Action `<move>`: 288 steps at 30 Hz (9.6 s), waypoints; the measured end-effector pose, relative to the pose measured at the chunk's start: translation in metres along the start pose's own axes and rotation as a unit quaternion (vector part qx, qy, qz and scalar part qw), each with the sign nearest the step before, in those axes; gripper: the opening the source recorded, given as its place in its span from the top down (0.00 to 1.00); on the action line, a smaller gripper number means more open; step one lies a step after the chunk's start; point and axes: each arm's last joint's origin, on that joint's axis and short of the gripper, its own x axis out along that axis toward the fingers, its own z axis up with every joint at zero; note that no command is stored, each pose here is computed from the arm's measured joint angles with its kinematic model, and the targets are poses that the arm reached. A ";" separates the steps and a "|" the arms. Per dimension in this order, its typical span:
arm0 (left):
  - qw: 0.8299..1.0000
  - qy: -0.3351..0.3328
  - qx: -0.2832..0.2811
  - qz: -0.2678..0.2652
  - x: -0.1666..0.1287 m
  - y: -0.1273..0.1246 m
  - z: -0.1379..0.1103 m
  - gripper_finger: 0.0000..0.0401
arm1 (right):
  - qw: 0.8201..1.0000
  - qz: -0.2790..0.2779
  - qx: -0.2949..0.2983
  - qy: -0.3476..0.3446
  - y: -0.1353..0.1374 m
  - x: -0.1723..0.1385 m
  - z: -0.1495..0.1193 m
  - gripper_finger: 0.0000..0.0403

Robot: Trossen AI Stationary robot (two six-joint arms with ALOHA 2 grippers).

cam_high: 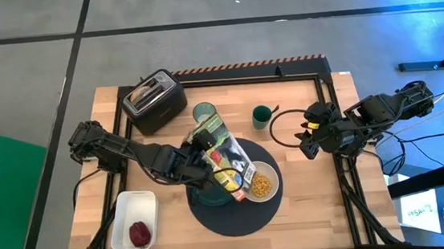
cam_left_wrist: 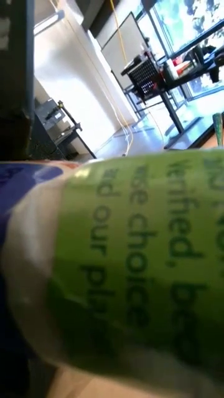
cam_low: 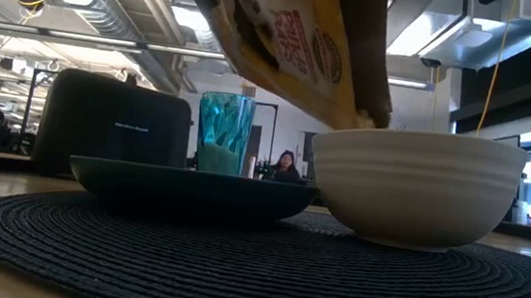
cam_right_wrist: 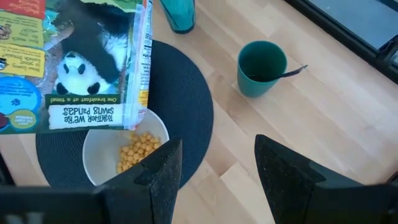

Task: Arrange a breakfast setting
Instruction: Pour the cereal from the yellow cereal box into the white bowl

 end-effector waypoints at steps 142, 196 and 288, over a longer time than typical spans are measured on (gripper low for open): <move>0.894 -0.014 -0.388 -0.223 -0.016 -0.037 -0.005 0.58 | 0.991 0.071 0.025 -0.114 0.005 -0.014 0.016 0.52; 0.494 -0.554 -0.666 -0.072 0.053 -0.031 -0.087 0.59 | 0.857 0.379 -0.077 -0.341 0.023 0.031 0.092 0.24; 0.467 -0.441 -0.757 -0.115 0.044 -0.033 -0.113 0.14 | 0.917 -0.254 0.086 -0.296 -0.099 0.157 -0.088 0.82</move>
